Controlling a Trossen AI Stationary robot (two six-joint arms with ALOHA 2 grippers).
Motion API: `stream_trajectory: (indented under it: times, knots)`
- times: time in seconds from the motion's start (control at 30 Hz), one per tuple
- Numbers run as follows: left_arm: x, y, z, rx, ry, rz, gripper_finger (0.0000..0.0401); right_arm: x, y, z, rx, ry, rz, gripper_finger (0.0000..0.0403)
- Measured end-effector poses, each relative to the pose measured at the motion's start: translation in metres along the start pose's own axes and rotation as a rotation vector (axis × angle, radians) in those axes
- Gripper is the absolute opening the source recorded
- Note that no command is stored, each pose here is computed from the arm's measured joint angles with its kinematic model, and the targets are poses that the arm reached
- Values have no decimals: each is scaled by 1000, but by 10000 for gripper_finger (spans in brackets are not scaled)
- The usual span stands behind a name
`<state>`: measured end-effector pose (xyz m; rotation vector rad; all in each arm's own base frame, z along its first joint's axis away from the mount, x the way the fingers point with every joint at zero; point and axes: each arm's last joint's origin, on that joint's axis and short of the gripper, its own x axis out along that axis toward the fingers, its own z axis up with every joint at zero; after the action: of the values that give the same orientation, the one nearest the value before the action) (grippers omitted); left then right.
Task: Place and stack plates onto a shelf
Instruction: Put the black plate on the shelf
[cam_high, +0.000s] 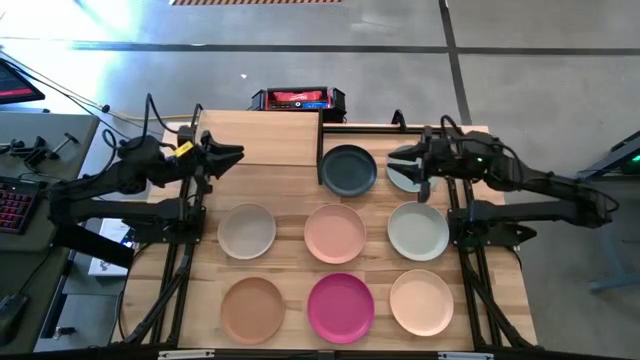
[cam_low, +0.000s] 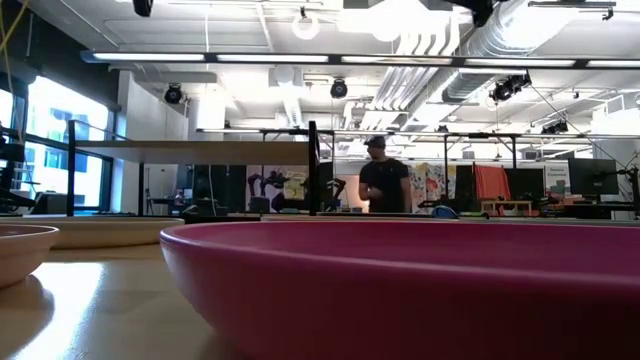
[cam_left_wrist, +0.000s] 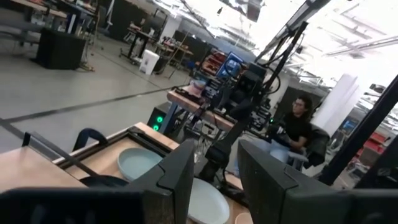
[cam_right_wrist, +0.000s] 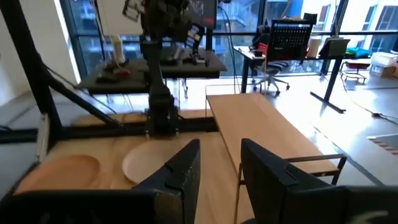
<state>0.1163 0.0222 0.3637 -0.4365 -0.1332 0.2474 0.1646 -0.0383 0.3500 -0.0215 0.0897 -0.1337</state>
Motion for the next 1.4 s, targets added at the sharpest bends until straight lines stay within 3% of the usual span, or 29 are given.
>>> stream_trajectory:
  times: [0.27,0.53,1.4]
  knots:
    - [9,2,-6,-23,48,24,113,25,-4,-14,-118,122,-51,104]
    - [16,3,-10,-36,76,39,113,46,-5,-45,-298,373,45,103]
    - [46,12,-38,-24,287,129,113,130,-10,-163,-347,886,216,103]
